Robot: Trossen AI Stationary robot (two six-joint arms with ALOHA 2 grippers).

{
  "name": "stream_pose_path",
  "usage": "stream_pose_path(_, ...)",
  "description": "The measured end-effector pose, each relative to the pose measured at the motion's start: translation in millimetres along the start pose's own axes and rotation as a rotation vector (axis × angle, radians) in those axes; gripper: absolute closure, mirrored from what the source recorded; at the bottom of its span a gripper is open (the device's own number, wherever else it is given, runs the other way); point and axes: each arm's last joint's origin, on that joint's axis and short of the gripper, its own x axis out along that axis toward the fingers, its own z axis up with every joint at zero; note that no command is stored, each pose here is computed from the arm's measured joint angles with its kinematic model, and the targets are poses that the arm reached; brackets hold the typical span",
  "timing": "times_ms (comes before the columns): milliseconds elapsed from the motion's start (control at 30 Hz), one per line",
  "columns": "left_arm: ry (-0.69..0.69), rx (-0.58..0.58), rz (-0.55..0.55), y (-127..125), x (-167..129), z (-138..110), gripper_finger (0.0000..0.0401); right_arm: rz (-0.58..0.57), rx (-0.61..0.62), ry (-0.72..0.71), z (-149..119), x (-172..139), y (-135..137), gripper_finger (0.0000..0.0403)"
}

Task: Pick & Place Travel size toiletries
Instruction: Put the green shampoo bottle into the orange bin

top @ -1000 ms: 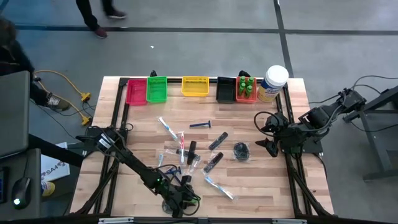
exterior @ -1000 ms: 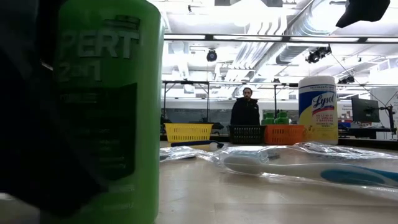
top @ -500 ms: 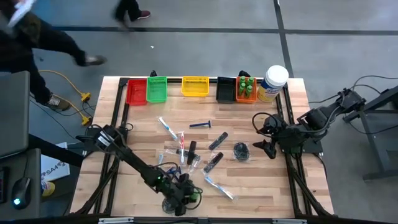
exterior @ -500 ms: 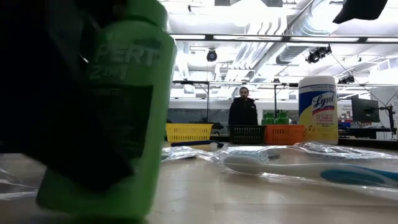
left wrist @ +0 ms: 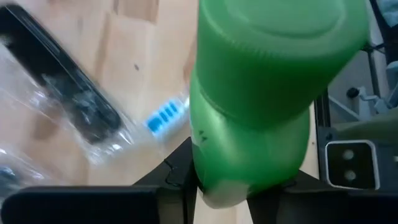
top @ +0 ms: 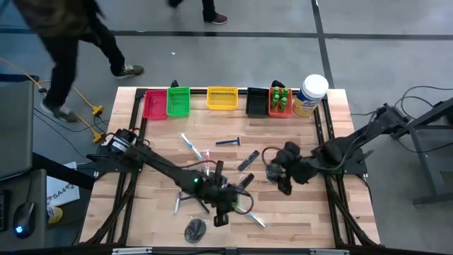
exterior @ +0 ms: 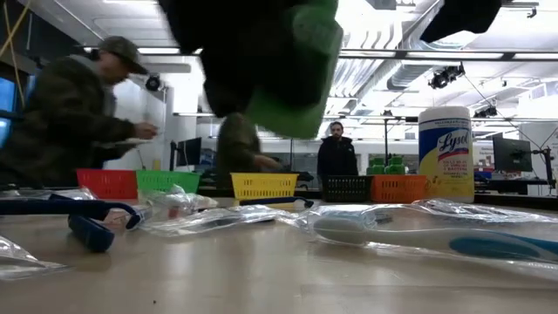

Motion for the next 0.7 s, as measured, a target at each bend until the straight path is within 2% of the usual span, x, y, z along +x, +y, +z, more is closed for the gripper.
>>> stream_pose_path(200,-0.043,0.049,0.009,1,-17,36,0.0309,0.064,-0.022,0.039,-2,31,18,0.0098)
stream_pose_path(300,-0.067,0.081,0.015,-1,-24,46,0.0309,0.103,-0.026,-0.013,1,42,28,0.0098)
stream_pose_path(500,-0.094,0.108,0.035,-2,-28,54,0.0309,0.125,-0.050,-0.104,5,52,39,0.0098)
stream_pose_path(700,-0.087,0.112,0.036,-2,-28,53,0.0309,0.195,-0.064,-0.153,11,50,44,0.0098)
